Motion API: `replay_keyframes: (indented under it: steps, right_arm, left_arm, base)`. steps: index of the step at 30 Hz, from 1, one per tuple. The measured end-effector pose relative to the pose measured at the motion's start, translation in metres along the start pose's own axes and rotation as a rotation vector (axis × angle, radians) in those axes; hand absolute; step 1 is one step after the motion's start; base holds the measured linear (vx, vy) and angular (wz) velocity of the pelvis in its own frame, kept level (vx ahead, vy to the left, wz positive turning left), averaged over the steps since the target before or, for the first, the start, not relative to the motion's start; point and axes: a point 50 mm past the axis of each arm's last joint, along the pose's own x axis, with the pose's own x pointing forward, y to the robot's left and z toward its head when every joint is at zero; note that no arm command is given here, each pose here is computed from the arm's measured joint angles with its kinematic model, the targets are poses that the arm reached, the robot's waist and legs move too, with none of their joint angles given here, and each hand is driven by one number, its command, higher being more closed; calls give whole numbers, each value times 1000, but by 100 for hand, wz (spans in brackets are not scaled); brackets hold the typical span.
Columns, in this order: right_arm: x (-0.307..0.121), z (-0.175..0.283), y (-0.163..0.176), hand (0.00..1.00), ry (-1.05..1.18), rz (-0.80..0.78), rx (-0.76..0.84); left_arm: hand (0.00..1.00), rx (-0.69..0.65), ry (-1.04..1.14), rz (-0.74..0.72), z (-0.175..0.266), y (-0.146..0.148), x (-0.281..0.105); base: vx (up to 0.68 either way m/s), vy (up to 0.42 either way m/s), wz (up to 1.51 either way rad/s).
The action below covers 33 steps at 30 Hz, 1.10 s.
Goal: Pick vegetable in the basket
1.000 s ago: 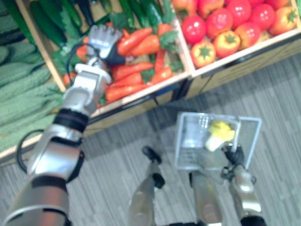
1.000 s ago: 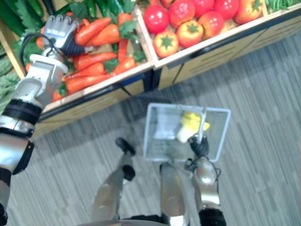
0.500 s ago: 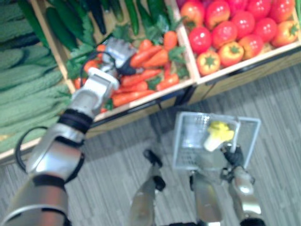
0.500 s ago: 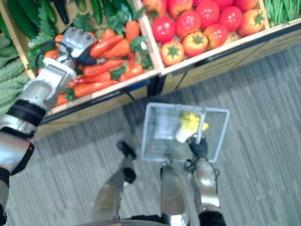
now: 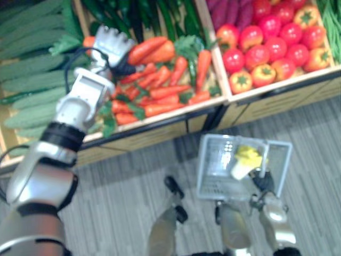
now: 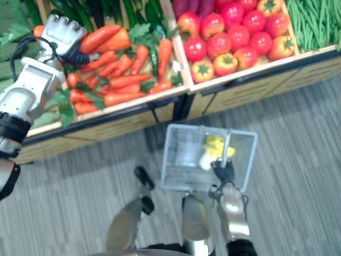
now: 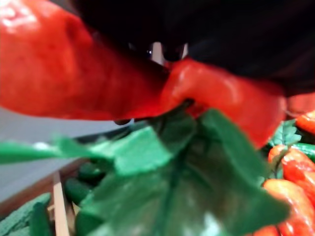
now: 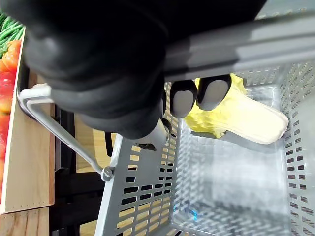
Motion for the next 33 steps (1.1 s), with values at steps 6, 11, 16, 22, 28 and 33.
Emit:
replay_keyframes:
  steps: [6,11,16,22,28,33]
  right_arm:
    - [-4,-6,-9,100,24,-34,0]
    - [-15,-18,-22,100,70,-111,33]
    - [-15,-19,-23,100,93,-124,28]
    - [-6,-8,-2,100,75,-46,10]
    - [-15,-11,17,100,98,78,-40]
    - [-17,-3,36,100,60,162,-52]
  left_arm:
    - [100,-92,-83,60,39,-1,-15]
    - [100,-329,-228,68,115,-7,-42]
    - [100,-491,-334,31,164,-9,-68]
    - [100,-610,-215,4,149,-12,-92]
    - [100,-927,-54,-185,189,-34,-139]
    - [100,-1134,109,-359,223,-47,-188]
  base:
    - [-9,13,1]
    - [55,42,-12]
    - [23,35,-55]
    - [-8,66,-138]
    - [84,-226,-113]
    - [102,-7,-149]
